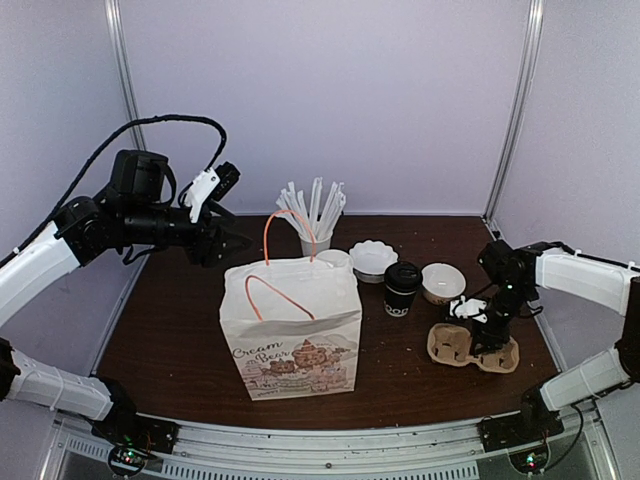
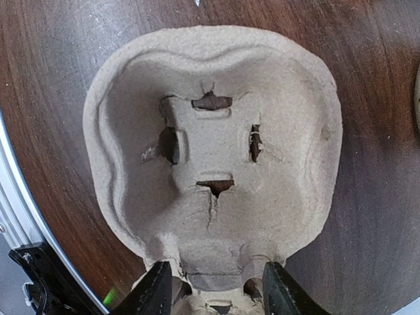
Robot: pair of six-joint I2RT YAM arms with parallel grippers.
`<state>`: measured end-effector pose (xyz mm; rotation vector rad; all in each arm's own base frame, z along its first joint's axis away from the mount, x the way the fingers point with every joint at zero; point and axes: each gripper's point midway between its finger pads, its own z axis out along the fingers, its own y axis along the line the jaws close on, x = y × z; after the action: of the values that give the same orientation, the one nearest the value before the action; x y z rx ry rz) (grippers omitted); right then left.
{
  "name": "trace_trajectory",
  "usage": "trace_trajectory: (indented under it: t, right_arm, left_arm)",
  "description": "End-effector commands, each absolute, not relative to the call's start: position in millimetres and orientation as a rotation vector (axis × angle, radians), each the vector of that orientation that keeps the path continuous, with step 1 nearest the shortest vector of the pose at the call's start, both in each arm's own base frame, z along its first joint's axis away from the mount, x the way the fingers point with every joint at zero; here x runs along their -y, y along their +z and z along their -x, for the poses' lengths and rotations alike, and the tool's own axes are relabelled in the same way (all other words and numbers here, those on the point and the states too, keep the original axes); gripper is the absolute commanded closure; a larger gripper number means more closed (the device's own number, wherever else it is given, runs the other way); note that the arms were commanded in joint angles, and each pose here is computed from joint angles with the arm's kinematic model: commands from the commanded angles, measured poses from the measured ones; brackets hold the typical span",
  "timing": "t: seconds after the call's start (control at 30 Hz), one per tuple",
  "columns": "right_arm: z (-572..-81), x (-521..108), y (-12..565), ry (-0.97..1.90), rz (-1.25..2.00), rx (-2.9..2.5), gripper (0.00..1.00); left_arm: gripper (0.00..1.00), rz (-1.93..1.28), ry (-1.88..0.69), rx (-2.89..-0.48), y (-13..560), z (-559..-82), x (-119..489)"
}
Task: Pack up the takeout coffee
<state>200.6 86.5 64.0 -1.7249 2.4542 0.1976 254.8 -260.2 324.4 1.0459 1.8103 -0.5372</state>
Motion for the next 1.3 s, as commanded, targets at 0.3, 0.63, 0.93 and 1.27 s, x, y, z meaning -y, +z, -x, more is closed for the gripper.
trace_trajectory:
  t: [0.3,0.63,0.93,1.27]
  right_arm:
    - [-203.3,-80.4,50.7,0.130,1.755,-2.486,0.51]
    - [-199.5,-86.4,50.0,0.149,1.781,-2.474,0.52]
    - [-200.8,-87.6,47.5,0.134,1.782,-2.480,0.54]
    - [-198.6,-86.1,51.3,0.118,1.776,-2.478,0.66]
  left_arm:
    - [0.31,-1.013,-0.543,-1.765,334.4,-259.9,260.1]
    - [0.31,-1.014,-0.546,-1.775,331.5,-261.3,259.5]
    - [0.31,-1.014,-0.542,-1.775,331.4,-261.2,258.3]
    - [0.31,-1.020,-0.539,-1.788,327.0,-261.3,258.2]
